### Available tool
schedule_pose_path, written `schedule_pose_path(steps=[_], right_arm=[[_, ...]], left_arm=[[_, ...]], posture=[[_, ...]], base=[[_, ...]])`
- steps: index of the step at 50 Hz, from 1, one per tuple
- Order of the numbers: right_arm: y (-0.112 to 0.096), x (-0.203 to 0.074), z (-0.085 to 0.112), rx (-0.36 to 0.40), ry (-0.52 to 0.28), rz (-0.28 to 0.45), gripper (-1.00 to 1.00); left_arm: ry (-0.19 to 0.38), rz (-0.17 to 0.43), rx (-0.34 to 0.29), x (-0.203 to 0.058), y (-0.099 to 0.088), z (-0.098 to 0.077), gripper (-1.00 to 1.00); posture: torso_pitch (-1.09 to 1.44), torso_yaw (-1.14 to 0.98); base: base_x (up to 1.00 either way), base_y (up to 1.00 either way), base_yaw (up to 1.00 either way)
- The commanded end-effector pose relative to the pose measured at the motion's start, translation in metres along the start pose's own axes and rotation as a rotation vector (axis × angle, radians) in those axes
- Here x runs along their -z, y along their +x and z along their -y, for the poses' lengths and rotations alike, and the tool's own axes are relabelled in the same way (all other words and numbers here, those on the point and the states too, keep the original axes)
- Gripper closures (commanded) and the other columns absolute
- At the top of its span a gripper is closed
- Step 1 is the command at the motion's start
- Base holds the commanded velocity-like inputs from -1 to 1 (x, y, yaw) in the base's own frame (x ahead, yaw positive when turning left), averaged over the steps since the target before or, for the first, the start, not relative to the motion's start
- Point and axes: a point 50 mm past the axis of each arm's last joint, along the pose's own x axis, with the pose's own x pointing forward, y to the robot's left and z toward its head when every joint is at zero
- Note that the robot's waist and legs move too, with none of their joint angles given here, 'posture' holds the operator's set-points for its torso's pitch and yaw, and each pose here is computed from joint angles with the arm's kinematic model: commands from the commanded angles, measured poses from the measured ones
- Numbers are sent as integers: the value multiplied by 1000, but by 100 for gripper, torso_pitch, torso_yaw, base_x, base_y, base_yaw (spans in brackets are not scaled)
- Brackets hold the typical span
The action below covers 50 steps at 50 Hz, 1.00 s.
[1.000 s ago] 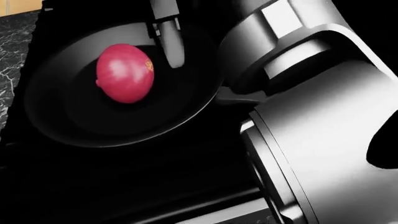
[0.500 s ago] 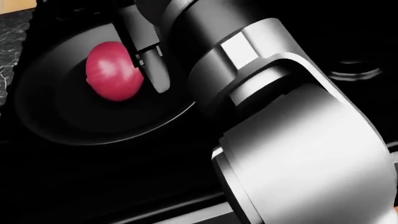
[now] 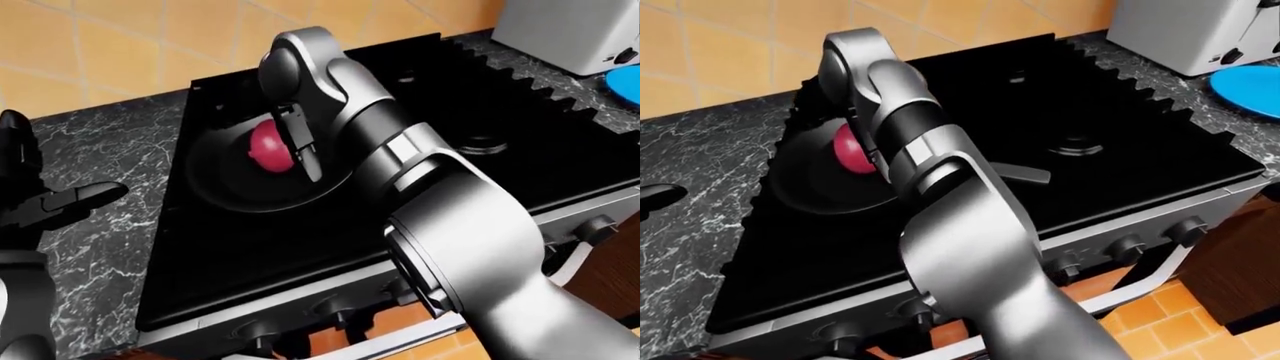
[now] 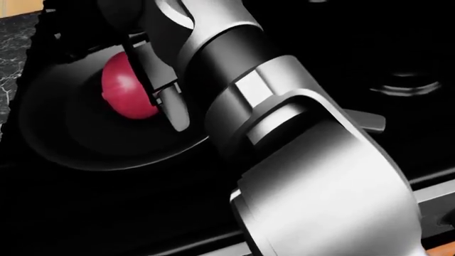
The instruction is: Pick the onion from the pan and place it on the plate.
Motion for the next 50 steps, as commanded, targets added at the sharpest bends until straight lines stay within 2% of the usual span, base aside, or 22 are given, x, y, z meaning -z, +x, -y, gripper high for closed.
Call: schedule_pose_path(steps=[1, 8, 22, 29, 30, 32, 33, 34, 35, 40, 45, 47, 50], right_arm=[[-14, -7, 16, 80, -36, 3, -100], [-10, -9, 14, 81, -32, 3, -100], [-5, 6, 7, 81, -12, -50, -100], [-1, 9, 3, 77, -5, -54, -100], [-1, 10, 2, 78, -4, -53, -88], [0, 10, 2, 77, -6, -53, -36], [0, 10, 1, 77, -6, -53, -32], [0, 11, 1, 77, -6, -53, 3], [0, 11, 1, 76, -7, -54, 14], [1, 12, 0, 71, -4, -58, 50], [1, 14, -1, 73, -7, -58, 73], [-1, 14, 0, 80, -12, -56, 91], [-1, 13, 1, 87, -15, -51, 100]], left_arm=[[10, 78, 17, -15, 1, 3, -100], [-2, 79, 16, -15, 1, 2, -100], [-5, 74, 15, -12, -2, -1, -100], [-8, 76, 14, -12, -3, -2, -100], [-8, 76, 15, -12, -3, -2, -100], [-8, 76, 15, -11, -3, -2, -100], [-8, 76, 15, -11, -3, -2, -100], [-8, 76, 15, -11, -3, -2, -100], [-8, 76, 14, -11, -3, -2, -100], [-7, 78, 14, -12, -3, -3, -100], [-8, 83, 21, -12, -3, -2, -100], [-9, 84, 19, -13, -3, -2, -100], [-11, 85, 19, -13, -3, -2, -100]], posture=[[0, 0], [0, 0], [0, 0], [0, 0], [0, 0], [0, 0], [0, 0], [0, 0], [0, 0], [0, 0], [0, 0], [0, 0], [0, 0]], base=[[0, 0, 0], [0, 0, 0], [0, 0, 0], [0, 0, 0], [0, 0, 0], [0, 0, 0], [0, 0, 0], [0, 0, 0], [0, 0, 0], [0, 0, 0], [0, 0, 0], [0, 0, 0], [0, 0, 0]])
